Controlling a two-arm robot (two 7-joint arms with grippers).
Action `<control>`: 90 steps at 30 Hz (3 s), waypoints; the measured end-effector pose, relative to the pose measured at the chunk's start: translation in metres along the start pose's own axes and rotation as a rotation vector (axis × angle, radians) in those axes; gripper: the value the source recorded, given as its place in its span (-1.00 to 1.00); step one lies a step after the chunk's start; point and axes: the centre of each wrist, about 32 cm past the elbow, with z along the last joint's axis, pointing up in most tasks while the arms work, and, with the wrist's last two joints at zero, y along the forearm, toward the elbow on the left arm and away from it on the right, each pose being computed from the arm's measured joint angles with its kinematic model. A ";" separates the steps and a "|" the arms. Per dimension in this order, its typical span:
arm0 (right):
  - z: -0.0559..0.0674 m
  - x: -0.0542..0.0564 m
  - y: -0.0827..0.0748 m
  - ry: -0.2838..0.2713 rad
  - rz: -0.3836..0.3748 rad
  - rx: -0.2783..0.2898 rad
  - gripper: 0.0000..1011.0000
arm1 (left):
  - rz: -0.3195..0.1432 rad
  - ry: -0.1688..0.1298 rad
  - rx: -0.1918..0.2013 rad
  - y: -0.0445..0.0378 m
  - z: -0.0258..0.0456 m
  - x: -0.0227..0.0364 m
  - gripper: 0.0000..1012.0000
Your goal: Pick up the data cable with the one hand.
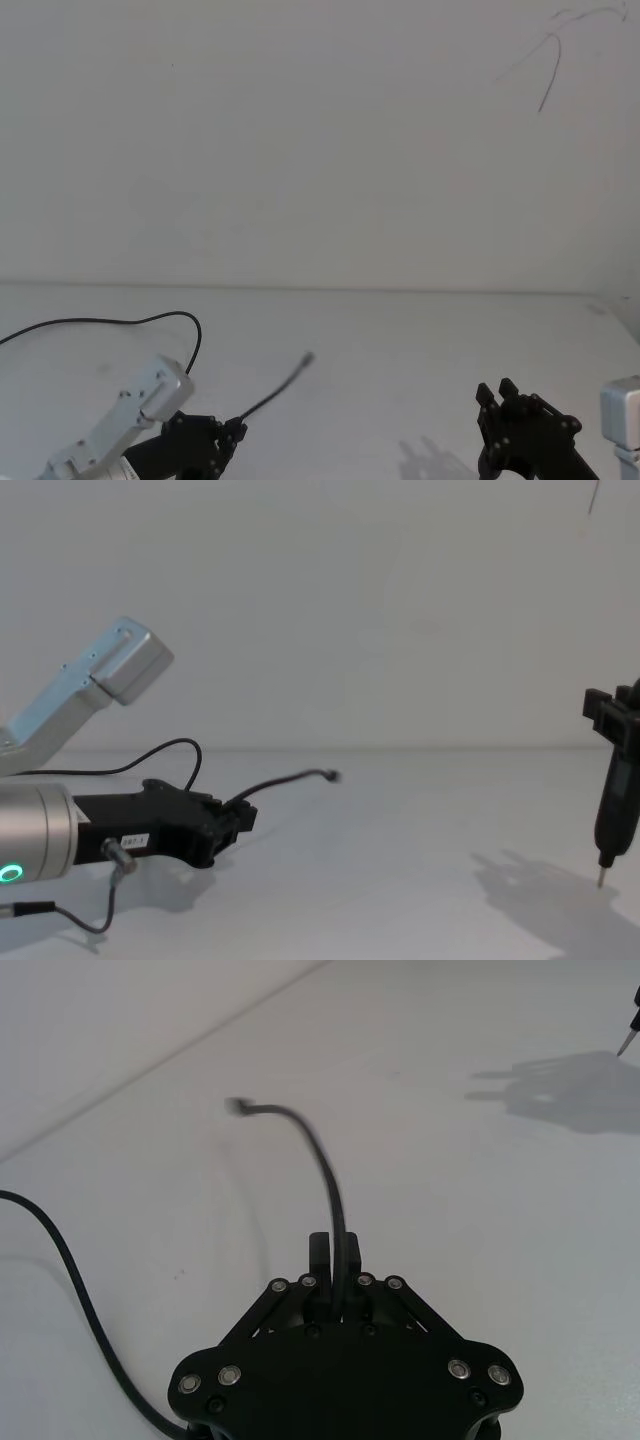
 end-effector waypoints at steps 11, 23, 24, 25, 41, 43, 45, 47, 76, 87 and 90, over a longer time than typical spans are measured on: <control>0.000 0.000 0.000 0.000 0.000 0.000 -0.50 | -0.045 0.016 -0.074 0.0127 0.0077 0.0088 -0.93; 0.000 0.000 0.000 0.000 0.000 0.000 -0.50 | -0.169 0.053 -0.184 0.0565 0.0116 0.0300 -0.93; 0.000 0.000 0.000 0.000 0.000 0.000 -0.50 | -0.178 0.056 -0.188 0.0593 0.0114 0.0310 -0.93; 0.000 0.000 0.000 0.000 0.000 0.000 -0.50 | -0.197 0.060 -0.194 0.0650 0.0109 0.0329 -0.93; 0.000 0.000 0.000 0.000 0.000 0.000 -0.50 | -0.422 0.118 -0.216 0.1055 0.0007 0.0520 -0.93; 0.000 0.000 0.000 0.000 0.000 0.000 -0.50 | -0.452 0.129 -0.218 0.1071 -0.0012 0.0547 -0.93; 0.000 0.000 0.000 0.000 0.000 0.000 -0.50 | -0.475 0.139 -0.218 0.1079 -0.0036 0.0572 -0.93; 0.000 0.000 0.000 0.000 0.000 0.000 -0.50 | -0.490 0.145 -0.219 0.1084 -0.0050 0.0587 -0.93; 0.043 -0.021 0.017 0.236 0.064 0.090 -0.50 | -0.586 0.183 -0.231 0.1119 -0.0133 0.0688 -0.93; 0.057 -0.040 0.032 0.286 0.189 0.103 -0.50 | -0.591 0.185 -0.232 0.1123 -0.0138 0.0694 -0.93; 0.058 -0.044 0.035 0.291 0.215 0.103 -0.50 | -0.592 0.185 -0.232 0.1123 -0.0139 0.0695 -0.93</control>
